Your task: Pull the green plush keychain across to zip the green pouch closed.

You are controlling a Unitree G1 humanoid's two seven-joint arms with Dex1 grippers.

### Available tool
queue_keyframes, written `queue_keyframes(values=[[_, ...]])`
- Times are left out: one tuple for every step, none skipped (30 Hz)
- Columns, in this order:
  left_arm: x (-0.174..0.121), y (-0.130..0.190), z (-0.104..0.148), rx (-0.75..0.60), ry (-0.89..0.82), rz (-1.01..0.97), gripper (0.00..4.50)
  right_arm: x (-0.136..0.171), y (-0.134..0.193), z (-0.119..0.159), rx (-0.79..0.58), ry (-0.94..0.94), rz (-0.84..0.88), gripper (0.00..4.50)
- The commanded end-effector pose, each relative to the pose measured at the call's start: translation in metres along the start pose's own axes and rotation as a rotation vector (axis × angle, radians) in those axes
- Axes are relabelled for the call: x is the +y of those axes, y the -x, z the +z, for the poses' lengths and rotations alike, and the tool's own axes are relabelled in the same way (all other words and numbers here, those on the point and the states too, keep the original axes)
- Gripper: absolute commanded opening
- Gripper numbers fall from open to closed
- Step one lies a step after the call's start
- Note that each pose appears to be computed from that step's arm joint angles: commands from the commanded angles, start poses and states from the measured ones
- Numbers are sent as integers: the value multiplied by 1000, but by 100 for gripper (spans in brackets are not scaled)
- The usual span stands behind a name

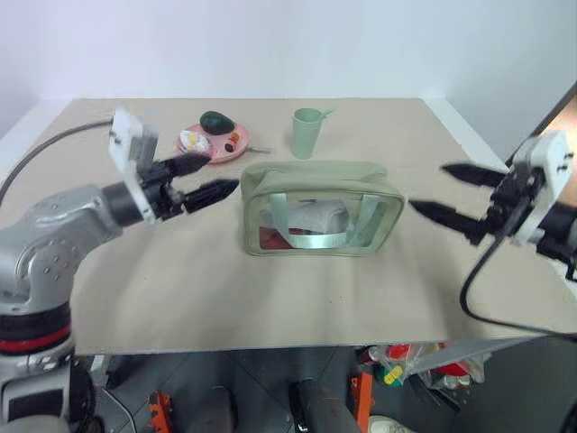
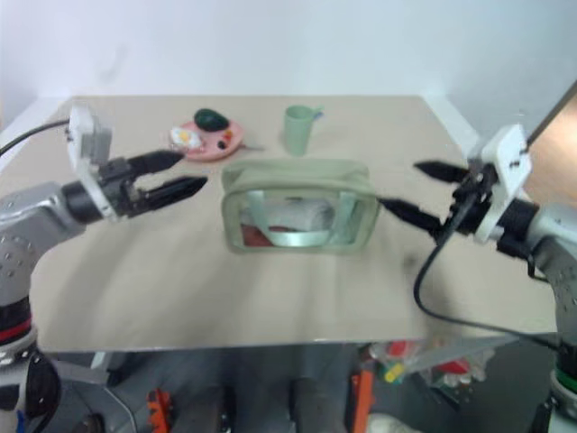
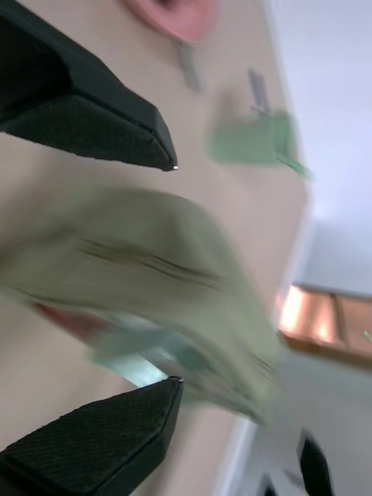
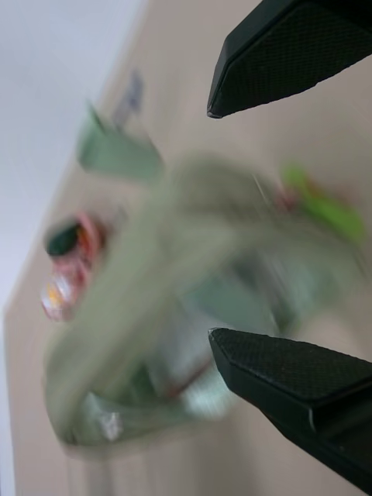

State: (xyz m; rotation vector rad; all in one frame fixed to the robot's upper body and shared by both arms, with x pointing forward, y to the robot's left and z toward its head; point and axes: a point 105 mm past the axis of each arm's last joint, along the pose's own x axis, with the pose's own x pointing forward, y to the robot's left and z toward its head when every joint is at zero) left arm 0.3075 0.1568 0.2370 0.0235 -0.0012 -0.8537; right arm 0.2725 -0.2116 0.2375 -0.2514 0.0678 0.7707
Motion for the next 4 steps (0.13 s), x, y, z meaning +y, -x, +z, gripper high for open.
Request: queue_keyframes(values=[[-3, 7, -10, -24, -76, 96, 445, 36, -4, -13, -3, -11, 38, 450], [-4, 9, -17, -31, -87, 123, 445, 35, -6, -21, -15, -38, -7, 450], [-5, 10, -22, -39, -95, 146, 445, 33, -7, -28, -23, -50, -53, 450], [-6, 10, -27, -49, -93, 157, 445, 32, -7, -33, -29, -51, -89, 450]])
